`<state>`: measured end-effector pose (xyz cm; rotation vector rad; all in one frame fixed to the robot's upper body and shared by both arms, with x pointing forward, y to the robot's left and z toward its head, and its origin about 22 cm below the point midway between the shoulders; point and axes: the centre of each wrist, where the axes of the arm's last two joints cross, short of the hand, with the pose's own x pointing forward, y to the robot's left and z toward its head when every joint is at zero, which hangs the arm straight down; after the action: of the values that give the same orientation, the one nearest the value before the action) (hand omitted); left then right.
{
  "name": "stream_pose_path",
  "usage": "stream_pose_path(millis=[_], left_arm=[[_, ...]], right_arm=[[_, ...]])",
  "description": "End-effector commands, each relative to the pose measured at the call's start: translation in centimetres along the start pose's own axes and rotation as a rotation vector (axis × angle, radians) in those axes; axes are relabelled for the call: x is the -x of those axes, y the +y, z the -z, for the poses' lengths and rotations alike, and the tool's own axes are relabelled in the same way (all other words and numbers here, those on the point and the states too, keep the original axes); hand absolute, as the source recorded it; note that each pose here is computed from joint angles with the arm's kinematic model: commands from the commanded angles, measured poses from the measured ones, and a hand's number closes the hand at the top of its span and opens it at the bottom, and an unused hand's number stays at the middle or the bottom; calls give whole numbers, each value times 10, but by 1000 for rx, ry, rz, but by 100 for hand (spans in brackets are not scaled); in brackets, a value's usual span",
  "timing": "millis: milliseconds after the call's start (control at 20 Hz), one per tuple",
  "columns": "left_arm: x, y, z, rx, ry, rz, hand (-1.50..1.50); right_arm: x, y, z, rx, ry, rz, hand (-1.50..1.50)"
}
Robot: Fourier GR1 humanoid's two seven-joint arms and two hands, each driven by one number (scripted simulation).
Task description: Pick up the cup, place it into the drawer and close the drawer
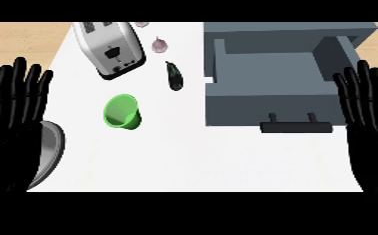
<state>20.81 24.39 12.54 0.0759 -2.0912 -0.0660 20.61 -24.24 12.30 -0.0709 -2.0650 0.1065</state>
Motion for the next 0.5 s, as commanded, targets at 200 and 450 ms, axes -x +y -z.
stream_pose_path(millis=[200, 450], left_arm=[[4, 35, 36, 203, -53, -79, -150], [47, 17, 31, 119, 218, -305, -150]], right_arm=[[-3, 12, 8, -22, -82, 28, -150], [11, 8, 18, -169, 92, 42, -150]])
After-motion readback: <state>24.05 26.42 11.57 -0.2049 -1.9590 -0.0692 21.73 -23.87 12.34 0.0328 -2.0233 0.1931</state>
